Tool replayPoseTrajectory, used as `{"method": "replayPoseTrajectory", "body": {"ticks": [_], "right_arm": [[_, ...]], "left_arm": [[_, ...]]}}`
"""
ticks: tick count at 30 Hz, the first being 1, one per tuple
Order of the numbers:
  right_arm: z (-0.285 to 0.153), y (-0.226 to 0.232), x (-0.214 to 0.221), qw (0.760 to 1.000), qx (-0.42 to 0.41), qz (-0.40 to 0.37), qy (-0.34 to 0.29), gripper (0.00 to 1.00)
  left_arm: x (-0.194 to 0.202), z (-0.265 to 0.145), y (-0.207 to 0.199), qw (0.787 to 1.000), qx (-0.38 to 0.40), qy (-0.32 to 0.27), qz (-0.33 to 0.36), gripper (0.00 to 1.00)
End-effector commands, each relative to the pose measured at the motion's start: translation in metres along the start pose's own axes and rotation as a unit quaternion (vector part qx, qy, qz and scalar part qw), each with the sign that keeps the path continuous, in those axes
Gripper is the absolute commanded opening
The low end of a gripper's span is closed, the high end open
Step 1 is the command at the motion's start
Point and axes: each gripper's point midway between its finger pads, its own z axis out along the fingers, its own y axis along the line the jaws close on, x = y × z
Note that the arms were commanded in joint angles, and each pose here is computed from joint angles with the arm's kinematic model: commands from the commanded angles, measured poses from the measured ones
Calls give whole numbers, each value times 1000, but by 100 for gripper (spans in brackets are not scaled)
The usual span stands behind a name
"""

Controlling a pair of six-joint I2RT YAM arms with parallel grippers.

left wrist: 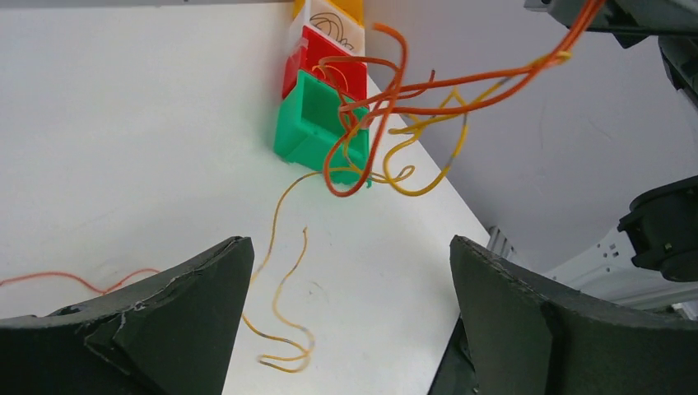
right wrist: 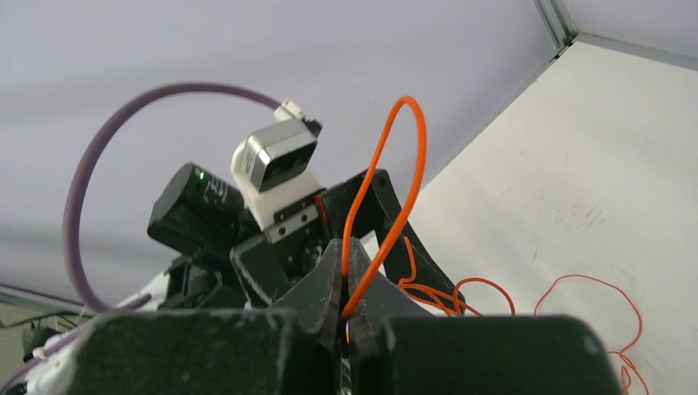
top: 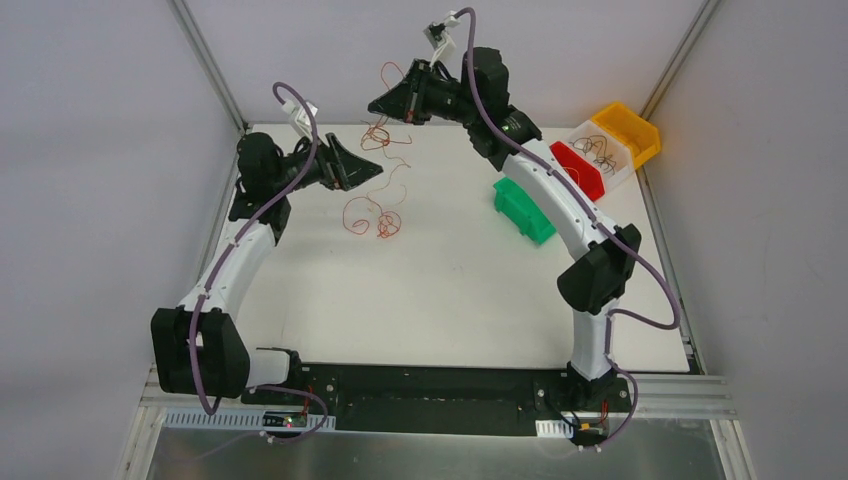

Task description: Untangle the cables

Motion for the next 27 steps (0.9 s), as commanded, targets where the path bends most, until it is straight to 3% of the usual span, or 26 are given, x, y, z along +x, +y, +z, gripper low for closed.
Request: {"method": "replayPoseTrajectory", "body": {"ticks": [1, 5, 10, 16, 23, 27], "right_arm": [[0, 23, -37, 998, -2, 38, -58, 0], [-6, 30, -43, 996, 13, 35, -79, 0], [-11, 25, -50, 993, 59, 29, -102, 0], [-8, 31, -50, 992, 65, 23, -109, 0], [-20, 32, -77, 985, 86, -4, -149, 0], [-42, 21, -98, 980, 108, -17, -167, 0]], "left_arm": [[-19, 18, -19, 993, 34, -46, 99, 92], [-25, 38, -13, 994, 18, -68, 81, 90], [-46, 53, -5, 993, -6, -110, -32, 85], [-50, 67, -17, 991, 5, -122, -59, 85], [-8, 67, 37, 987, -113, -68, -94, 30], [15, 53, 60, 979, -149, -49, -128, 9]]}}
